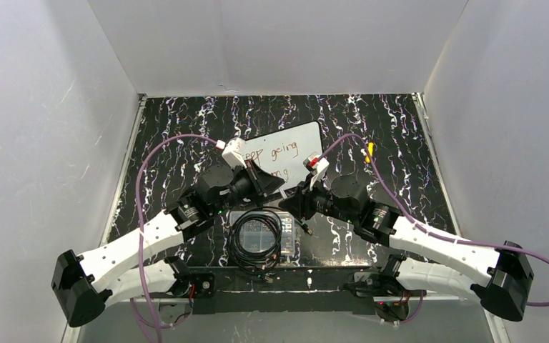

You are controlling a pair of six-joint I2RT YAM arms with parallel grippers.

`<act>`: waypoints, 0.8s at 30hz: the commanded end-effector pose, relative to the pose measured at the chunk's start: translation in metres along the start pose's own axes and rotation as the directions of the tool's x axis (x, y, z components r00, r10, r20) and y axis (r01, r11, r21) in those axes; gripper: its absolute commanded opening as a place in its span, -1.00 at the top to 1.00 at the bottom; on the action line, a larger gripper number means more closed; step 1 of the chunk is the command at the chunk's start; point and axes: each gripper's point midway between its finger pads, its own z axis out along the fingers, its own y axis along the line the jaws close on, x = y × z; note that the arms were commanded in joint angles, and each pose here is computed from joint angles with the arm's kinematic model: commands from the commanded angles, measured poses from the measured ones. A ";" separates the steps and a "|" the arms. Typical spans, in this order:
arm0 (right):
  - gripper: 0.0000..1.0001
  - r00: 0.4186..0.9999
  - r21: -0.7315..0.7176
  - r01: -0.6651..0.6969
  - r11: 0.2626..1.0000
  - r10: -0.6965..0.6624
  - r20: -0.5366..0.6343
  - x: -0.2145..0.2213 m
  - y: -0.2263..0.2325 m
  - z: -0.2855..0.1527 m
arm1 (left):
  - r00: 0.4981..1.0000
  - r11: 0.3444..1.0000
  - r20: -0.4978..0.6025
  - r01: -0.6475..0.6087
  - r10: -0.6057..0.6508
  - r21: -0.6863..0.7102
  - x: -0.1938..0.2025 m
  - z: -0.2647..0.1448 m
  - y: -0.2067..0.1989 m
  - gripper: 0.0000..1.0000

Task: Write a sentence on the whiteboard
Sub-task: Adjust the whiteboard marker at the center of the board.

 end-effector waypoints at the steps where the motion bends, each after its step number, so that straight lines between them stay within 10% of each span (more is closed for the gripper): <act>1: 0.22 0.999 0.021 -0.016 1.000 0.015 0.041 -0.012 0.002 -0.003 | 0.994 0.999 0.105 0.040 -0.042 0.023 -0.022 -0.012 -0.009 1.00; 12: 0.14 0.998 0.015 -0.035 0.999 0.034 0.058 -0.008 0.005 -0.005 | 0.991 0.997 0.112 0.071 -0.072 0.020 -0.019 -0.016 -0.005 1.00; 19: 0.97 0.998 0.003 -0.031 1.000 0.031 0.057 -0.010 0.008 -0.004 | 0.993 0.998 0.098 0.068 -0.069 0.017 -0.016 -0.016 -0.002 1.00; 24: 0.97 0.994 0.165 -0.042 0.985 0.025 0.107 -0.019 -0.020 -0.018 | 0.999 1.000 0.016 -0.029 0.029 -0.007 -0.006 -0.022 0.006 -0.36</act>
